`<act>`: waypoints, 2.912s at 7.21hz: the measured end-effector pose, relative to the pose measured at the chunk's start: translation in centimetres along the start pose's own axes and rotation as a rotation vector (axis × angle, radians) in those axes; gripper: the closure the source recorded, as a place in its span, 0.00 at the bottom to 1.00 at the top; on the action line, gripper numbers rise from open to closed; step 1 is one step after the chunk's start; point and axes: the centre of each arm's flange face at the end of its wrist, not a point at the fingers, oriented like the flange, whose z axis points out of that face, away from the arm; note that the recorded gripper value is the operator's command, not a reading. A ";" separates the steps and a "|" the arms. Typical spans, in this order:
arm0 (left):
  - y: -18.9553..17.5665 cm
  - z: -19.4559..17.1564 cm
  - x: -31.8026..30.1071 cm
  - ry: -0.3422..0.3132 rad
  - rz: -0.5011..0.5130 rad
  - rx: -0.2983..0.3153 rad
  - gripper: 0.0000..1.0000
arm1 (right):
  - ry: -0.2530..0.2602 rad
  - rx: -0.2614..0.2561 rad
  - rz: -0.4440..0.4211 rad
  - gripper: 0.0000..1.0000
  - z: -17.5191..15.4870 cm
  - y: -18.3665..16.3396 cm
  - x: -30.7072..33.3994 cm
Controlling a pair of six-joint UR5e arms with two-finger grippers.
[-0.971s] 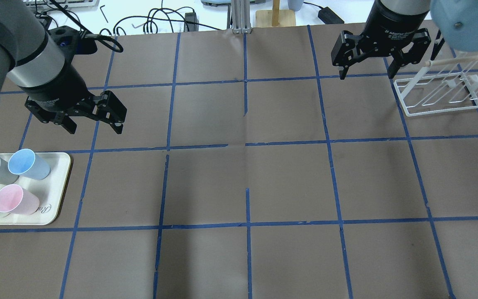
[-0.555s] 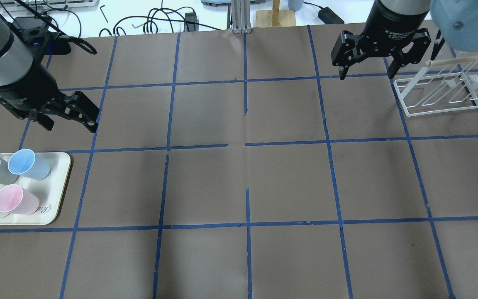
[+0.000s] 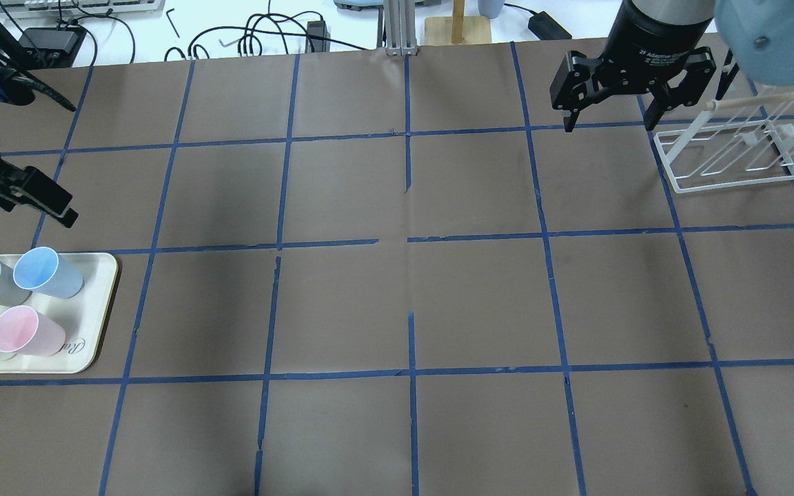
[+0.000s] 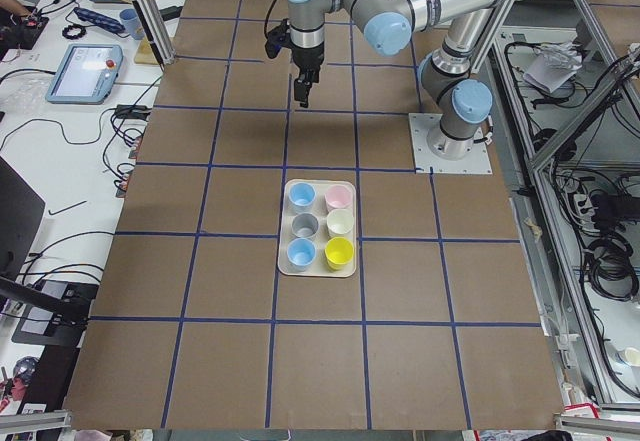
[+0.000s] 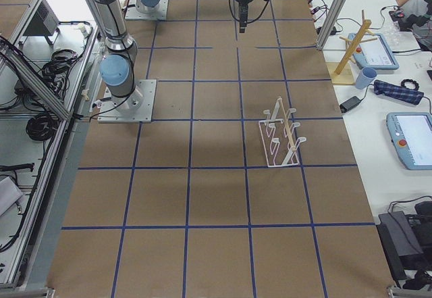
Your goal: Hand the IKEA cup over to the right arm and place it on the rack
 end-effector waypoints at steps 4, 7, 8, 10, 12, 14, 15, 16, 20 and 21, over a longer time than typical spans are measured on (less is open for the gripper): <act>1.2 5.7 -11.0 -0.010 0.164 0.010 0.00 | -0.001 0.001 0.005 0.00 0.0 0.0 0.0; 1.1 10.8 -16.8 -0.042 0.203 0.027 0.00 | -0.001 0.000 0.005 0.00 0.0 0.0 0.0; 0.6 12.4 -17.9 -0.051 0.225 0.031 0.00 | -0.001 -0.001 0.005 0.00 0.0 0.0 0.0; -0.1 14.9 -19.0 -0.050 0.246 0.029 0.06 | -0.001 0.000 0.005 0.00 0.0 0.0 0.0; -0.3 16.7 -19.5 -0.027 0.258 0.016 0.22 | -0.001 -0.001 0.003 0.00 0.1 0.0 0.0; -0.3 17.9 -19.6 -0.009 0.271 -0.011 0.22 | -0.001 -0.001 0.004 0.00 0.1 0.0 0.0; -0.2 18.2 -19.6 -0.005 0.282 -0.035 0.22 | -0.001 -0.001 0.004 0.00 0.0 0.0 0.0; -0.1 18.5 -19.5 0.007 0.290 -0.053 0.22 | -0.001 -0.001 0.005 0.00 0.0 0.0 0.0; -0.3 20.9 -19.6 0.059 0.297 -0.086 0.43 | -0.001 -0.001 0.007 0.00 0.0 0.0 0.0; -0.3 21.5 -19.6 0.073 0.298 -0.092 0.75 | -0.001 0.000 0.008 0.00 0.0 0.0 0.0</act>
